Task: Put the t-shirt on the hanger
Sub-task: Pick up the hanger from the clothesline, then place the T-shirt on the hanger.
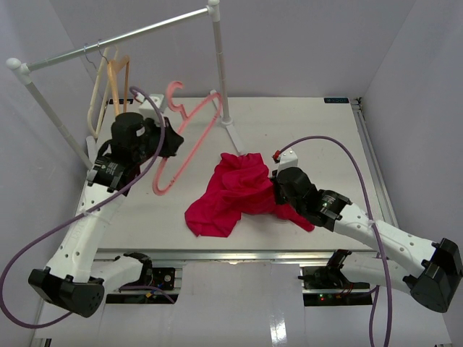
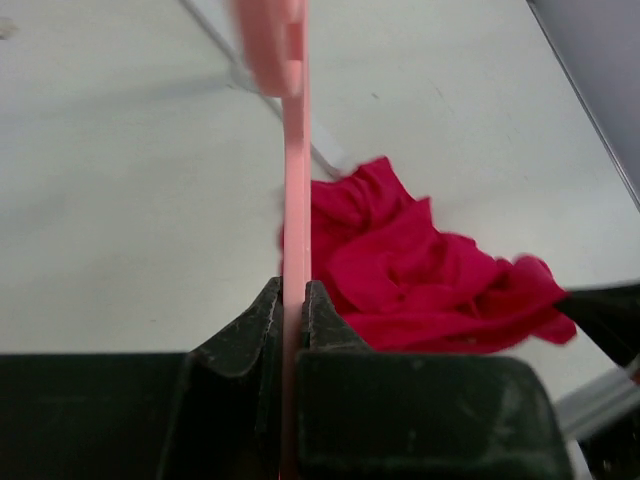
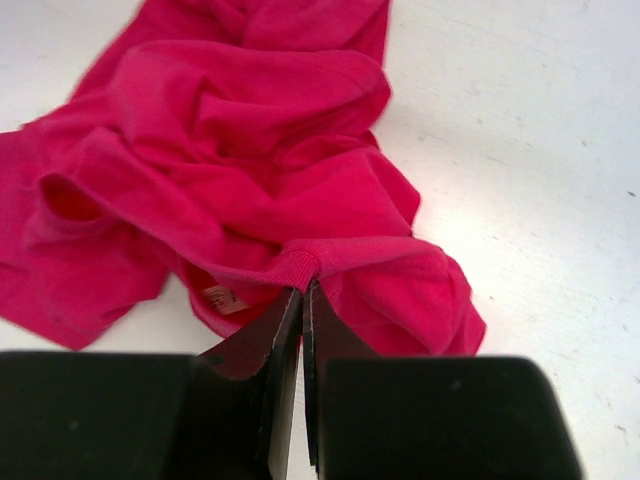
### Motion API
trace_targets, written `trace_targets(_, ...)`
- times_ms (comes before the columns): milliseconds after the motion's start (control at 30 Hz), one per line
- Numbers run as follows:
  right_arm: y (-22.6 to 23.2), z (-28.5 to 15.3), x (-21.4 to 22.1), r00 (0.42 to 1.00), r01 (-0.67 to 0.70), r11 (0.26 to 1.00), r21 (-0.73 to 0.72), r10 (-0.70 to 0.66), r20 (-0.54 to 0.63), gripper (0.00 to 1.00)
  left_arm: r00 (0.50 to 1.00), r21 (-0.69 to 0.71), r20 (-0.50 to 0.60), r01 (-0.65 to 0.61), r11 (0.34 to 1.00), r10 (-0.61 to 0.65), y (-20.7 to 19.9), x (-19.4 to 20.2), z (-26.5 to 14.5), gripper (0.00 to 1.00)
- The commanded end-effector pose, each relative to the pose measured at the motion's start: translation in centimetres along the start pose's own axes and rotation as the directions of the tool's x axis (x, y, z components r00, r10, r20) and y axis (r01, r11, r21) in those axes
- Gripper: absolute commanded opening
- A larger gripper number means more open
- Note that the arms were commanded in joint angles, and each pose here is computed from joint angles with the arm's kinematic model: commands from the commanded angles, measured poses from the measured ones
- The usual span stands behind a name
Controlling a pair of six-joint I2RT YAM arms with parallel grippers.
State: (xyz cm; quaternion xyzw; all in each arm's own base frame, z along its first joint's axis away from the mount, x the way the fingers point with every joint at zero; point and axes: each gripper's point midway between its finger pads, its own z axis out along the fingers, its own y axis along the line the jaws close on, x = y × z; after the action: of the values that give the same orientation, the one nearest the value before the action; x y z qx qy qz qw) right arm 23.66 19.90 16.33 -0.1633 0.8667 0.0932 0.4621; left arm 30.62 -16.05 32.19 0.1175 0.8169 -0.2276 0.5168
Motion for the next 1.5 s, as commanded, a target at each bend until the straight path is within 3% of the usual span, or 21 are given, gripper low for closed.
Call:
trace_targets(0,-3.2,-0.1,-2.2,0.997,-0.071,0.988,0.137,0.067,0.033,0.08,0.994,0.222,-0.092,-0.036,0.974,0.057,-6.0,3.9,-0.6,0.0)
trace_targets(200,-5.7,-0.5,-2.6,0.992,-0.122,0.97,0.21,0.113,0.054,0.08,0.987,0.419,-0.13,-0.035,0.907,0.098,-9.5,7.3,-4.6,0.0)
trace_targets(600,-6.3,-0.1,-2.6,0.992,-0.128,0.966,0.226,0.12,0.047,0.08,0.971,0.488,-0.197,-0.022,0.872,0.135,-10.1,11.0,-7.6,0.0)
trace_targets(867,-6.1,-0.3,-3.0,0.991,-0.133,0.968,0.214,0.124,0.054,0.08,0.954,0.532,-0.254,0.002,0.847,0.157,-11.0,12.9,-7.2,0.0)
trace_targets(1000,-6.0,-0.4,-3.1,0.991,-0.133,0.97,0.205,0.124,0.056,0.08,0.953,0.498,-0.259,-0.005,0.867,0.155,-10.5,13.1,-6.2,0.0)
trace_targets(1467,-4.2,-1.0,-3.4,0.993,-0.107,0.99,0.087,0.103,0.05,0.08,0.967,0.47,-0.196,-0.055,0.881,0.165,-10.4,10.9,-4.3,0.0)
